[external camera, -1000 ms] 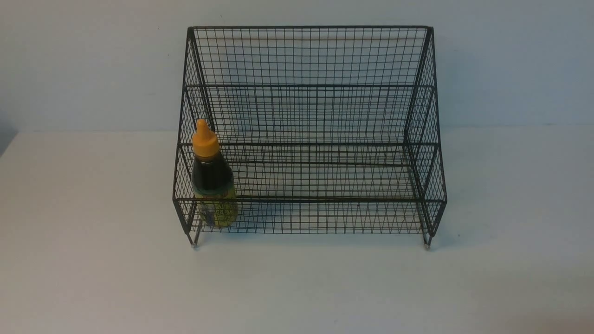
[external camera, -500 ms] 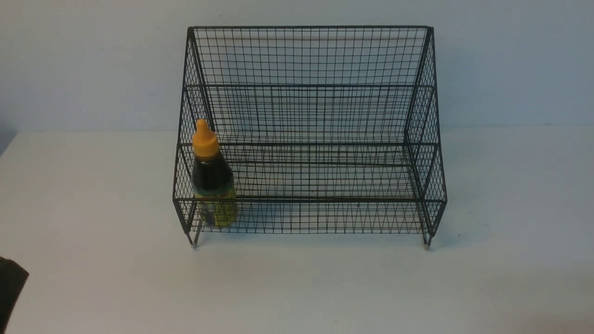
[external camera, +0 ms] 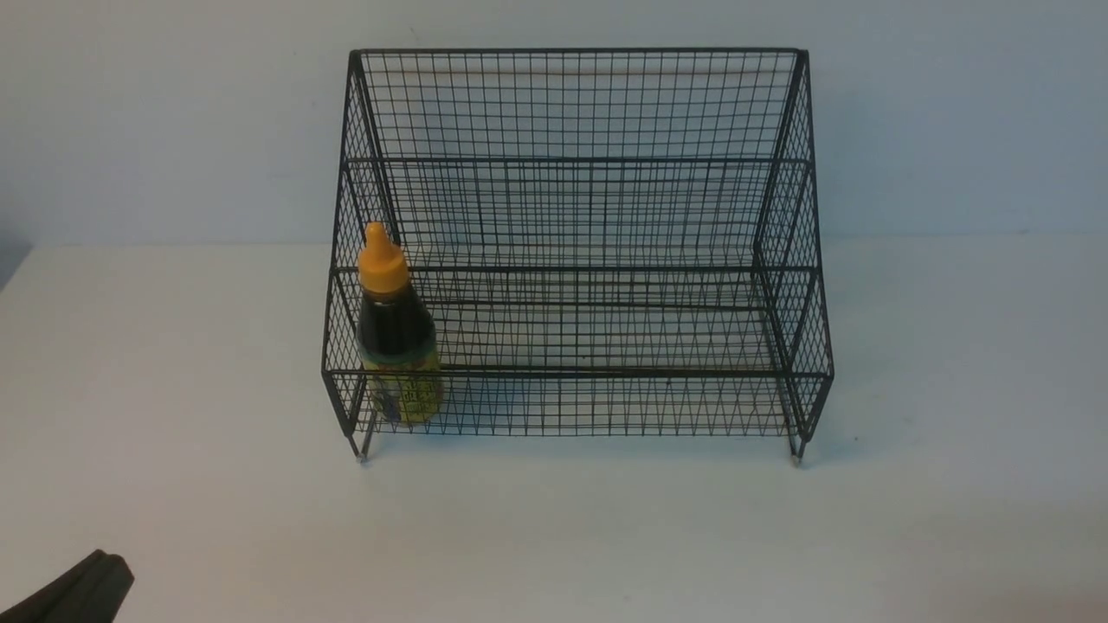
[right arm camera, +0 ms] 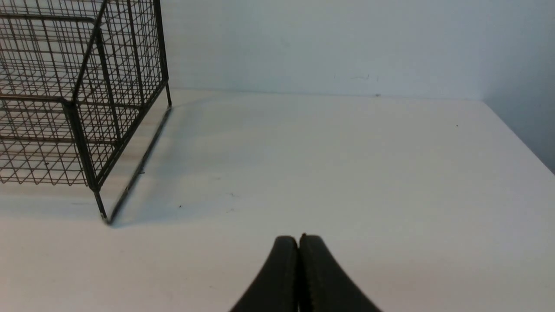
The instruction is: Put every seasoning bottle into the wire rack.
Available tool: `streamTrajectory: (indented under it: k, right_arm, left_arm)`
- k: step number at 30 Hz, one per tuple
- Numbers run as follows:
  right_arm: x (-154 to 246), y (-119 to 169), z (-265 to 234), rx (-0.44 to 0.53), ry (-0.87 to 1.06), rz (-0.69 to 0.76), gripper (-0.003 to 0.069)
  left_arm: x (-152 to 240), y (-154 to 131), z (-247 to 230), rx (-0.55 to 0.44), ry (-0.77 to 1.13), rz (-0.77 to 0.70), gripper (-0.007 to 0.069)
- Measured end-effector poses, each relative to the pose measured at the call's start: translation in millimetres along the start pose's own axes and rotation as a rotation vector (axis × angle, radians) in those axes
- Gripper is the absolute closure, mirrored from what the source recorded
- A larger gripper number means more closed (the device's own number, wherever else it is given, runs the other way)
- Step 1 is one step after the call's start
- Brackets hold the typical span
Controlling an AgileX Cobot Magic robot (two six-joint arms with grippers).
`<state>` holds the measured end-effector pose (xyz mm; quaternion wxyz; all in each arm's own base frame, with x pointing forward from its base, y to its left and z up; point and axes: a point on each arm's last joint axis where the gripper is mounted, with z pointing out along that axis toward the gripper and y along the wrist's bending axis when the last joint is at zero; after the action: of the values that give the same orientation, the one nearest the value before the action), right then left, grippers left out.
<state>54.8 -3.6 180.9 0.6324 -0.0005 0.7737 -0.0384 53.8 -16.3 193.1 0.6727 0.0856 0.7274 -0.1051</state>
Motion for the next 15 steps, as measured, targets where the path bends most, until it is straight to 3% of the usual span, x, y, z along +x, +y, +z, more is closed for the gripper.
streamTrajectory:
  k: [1, 9, 15]
  right_arm:
    - [0, 0, 0, 0.0, 0.0, 0.0, 0.0674]
    - [0, 0, 0, 0.0, 0.0, 0.0, 0.0674]
    - [0, 0, 0, 0.0, 0.0, 0.0, 0.0674]
  left_arm:
    - [2, 1, 0, 0.012, 0.02, 0.007, 0.063]
    - [8, 12, -1, -0.191, 0.07, 0.034, 0.063]
    - [16, 13, -2, -0.204, 0.159, 0.031, 0.063]
